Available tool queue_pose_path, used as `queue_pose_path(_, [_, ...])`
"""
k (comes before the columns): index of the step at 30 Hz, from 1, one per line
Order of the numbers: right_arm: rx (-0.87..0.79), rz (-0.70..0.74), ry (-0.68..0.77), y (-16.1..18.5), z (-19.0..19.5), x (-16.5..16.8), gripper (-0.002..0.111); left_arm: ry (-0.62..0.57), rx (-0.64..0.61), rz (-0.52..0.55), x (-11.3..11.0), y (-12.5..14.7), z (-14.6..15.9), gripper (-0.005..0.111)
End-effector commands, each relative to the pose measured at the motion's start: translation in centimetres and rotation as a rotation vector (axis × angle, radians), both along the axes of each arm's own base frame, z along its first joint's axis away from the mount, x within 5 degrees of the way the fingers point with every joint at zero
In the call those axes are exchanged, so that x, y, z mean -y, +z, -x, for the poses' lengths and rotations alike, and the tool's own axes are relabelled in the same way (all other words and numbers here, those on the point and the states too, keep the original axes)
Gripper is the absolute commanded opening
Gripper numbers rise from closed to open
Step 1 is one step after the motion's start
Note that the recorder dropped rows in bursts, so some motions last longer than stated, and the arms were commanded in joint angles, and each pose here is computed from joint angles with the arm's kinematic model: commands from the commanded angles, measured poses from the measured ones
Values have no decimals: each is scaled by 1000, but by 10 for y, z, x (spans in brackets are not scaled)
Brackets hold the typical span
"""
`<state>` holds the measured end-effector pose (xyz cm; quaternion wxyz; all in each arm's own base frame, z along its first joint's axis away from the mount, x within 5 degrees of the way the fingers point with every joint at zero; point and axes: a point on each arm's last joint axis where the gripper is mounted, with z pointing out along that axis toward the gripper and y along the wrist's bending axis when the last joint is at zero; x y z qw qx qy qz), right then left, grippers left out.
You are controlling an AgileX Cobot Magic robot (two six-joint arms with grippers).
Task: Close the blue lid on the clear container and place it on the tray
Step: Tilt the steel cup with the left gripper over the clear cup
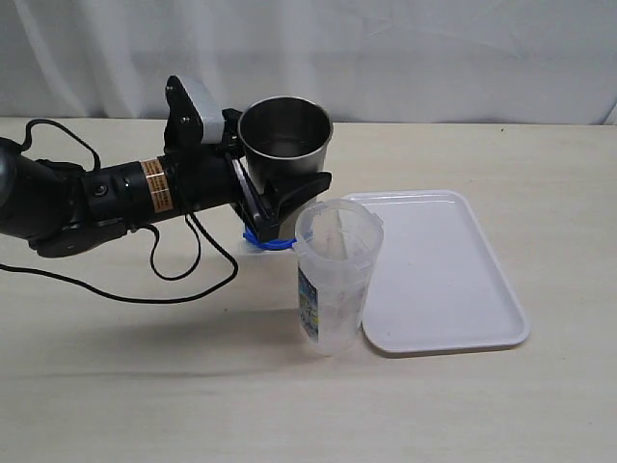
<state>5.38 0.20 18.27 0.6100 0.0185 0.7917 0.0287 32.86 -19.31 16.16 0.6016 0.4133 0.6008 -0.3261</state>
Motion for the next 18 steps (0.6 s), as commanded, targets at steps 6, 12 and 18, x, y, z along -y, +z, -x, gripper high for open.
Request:
queue_pose_path(6, [6,-3,-3,0,0,0,5,-51,146,98,4,23,3,0])
queue_pose_path(12, [6,-3,-3,0,0,0,5,-50,164,89,4,23,3,0])
queue_pose_path(18, [6,-3,-3,0,0,0,5,-48,216,70,4,24,2,0])
